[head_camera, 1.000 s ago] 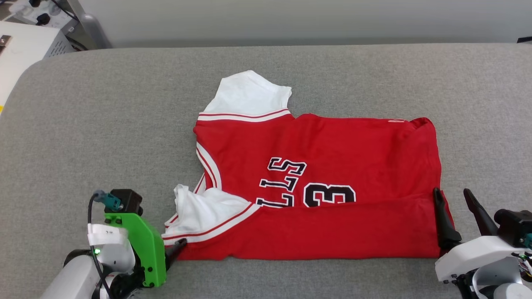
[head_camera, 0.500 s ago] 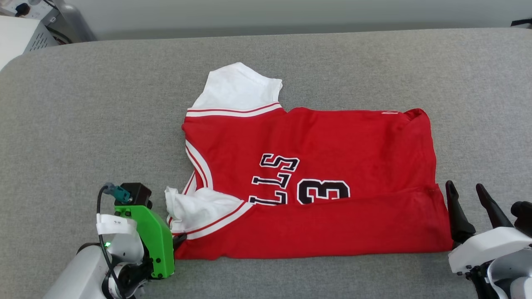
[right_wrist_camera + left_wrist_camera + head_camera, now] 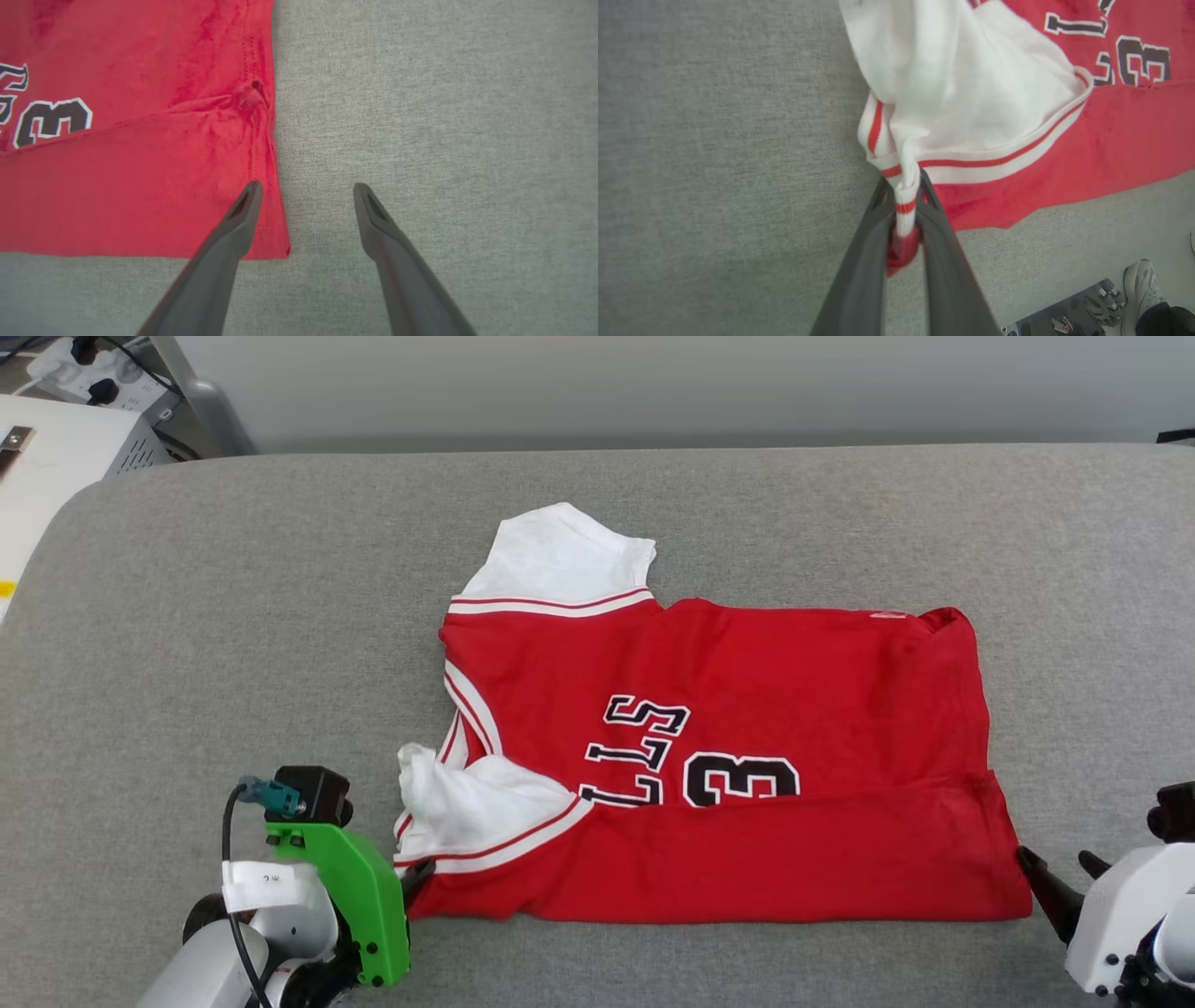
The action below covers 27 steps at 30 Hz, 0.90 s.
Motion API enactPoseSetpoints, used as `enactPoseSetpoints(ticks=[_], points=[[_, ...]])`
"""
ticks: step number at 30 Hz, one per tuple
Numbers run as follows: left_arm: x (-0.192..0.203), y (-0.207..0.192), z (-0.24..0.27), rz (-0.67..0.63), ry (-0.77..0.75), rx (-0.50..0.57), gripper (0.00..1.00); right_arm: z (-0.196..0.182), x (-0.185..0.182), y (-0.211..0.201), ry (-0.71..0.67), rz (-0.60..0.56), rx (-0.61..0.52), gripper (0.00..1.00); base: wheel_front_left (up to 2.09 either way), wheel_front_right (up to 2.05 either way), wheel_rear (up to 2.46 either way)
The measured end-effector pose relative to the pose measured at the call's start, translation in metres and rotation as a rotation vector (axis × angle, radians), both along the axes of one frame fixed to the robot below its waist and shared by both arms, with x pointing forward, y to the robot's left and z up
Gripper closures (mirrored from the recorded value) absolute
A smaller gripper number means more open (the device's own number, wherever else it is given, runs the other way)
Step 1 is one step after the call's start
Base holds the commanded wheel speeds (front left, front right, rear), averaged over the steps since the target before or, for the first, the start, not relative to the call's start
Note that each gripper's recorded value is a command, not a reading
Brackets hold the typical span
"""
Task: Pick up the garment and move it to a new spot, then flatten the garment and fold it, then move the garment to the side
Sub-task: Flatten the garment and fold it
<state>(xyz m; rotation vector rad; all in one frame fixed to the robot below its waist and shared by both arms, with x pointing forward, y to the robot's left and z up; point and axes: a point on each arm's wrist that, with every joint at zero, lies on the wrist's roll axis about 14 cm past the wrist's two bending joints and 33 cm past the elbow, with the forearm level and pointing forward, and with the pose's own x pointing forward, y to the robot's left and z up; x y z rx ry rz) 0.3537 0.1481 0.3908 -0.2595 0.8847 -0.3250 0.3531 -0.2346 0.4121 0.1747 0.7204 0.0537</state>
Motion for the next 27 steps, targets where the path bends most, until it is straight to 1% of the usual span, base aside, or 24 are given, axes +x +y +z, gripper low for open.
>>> enactPoseSetpoints(ticks=[6,14,15,16,17,18,21,24,27], points=[[0.006,-0.001,0.015,-0.009,-0.065,0.005,1.0,-0.014,-0.002,0.023,0.096,0.086,0.017,0.0,0.0,0.0,0.0],[0.01,-0.002,0.013,-0.005,-0.069,0.0,1.0,-0.046,-0.001,0.04,0.25,0.153,0.035,0.0,0.0,0.0,0.0],[0.01,-0.001,0.011,-0.003,-0.066,0.0,1.0,-0.051,-0.003,0.04,0.279,0.153,0.038,0.07,0.0,0.0,0.0],[0.011,-0.001,0.011,0.001,-0.068,-0.001,1.0,-0.054,-0.004,0.042,0.298,0.159,0.04,0.69,0.0,0.0,0.0],[0.011,0.0,0.01,0.004,-0.067,-0.001,1.0,-0.055,-0.002,0.043,0.303,0.165,0.043,0.93,0.0,0.0,0.0],[0.011,0.001,0.009,0.007,-0.069,-0.001,1.0,-0.055,-0.001,0.044,0.303,0.166,0.046,1.0,0.0,0.0,0.0],[0.013,0.002,0.011,0.017,-0.085,-0.003,1.0,-0.052,0.005,0.045,0.29,0.173,0.046,1.0,0.0,0.0,0.0],[0.016,0.003,0.018,0.026,-0.12,-0.004,1.0,-0.042,0.011,0.046,0.248,0.178,0.042,1.0,0.0,0.0,0.0],[0.015,0.007,0.026,0.033,-0.168,0.018,1.0,-0.03,0.014,0.046,0.204,0.182,0.036,1.0,0.0,0.0,0.0]])
